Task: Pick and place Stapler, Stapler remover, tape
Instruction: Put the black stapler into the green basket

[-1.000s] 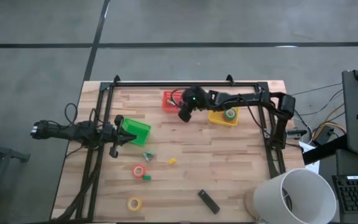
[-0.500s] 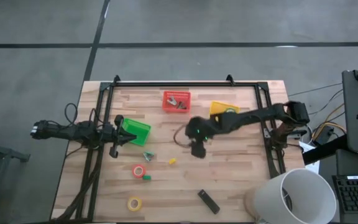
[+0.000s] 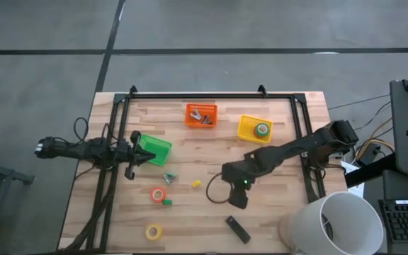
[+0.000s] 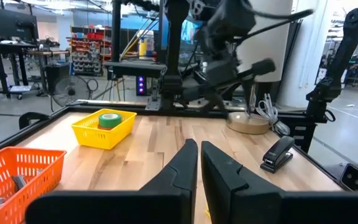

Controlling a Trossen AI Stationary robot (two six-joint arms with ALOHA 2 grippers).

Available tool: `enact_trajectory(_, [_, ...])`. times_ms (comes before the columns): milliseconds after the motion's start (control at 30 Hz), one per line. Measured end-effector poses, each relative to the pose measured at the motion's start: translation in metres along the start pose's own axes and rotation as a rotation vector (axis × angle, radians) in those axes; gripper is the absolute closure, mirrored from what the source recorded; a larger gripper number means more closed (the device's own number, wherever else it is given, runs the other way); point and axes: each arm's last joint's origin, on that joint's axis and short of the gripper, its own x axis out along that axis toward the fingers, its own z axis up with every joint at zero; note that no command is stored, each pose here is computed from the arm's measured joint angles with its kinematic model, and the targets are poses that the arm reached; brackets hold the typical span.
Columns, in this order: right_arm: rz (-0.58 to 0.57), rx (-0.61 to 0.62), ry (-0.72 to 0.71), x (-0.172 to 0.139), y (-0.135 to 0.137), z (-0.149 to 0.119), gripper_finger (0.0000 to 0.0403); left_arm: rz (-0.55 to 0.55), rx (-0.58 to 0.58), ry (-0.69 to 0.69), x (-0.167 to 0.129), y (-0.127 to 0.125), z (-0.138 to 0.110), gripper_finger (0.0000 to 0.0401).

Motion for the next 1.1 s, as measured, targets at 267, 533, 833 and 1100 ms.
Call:
enact_trajectory(267, [0.053, 0.193, 0.085, 0.005, 0.013, -0.012, 0.0213, 0.000, 0.000, 0.000, 0.000, 0.000, 0.000, 0.0376])
enact_trajectory(533, [0.023, 0.279, 0.163, 0.026, 0.027, -0.031, 0.0213, 0.000, 0.000, 0.000, 0.000, 0.000, 0.000, 0.0377])
enact_trajectory(833, [-0.004, 0.319, 0.213, 0.045, 0.037, -0.036, 0.0213, 0.000, 0.000, 0.001, 0.000, 0.000, 0.000, 0.0377])
enact_trajectory(1100, [0.004, 0.276, 0.221, 0.057, 0.051, -0.030, 0.0213, 0.000, 0.001, 0.005, 0.000, 0.000, 0.000, 0.0378])
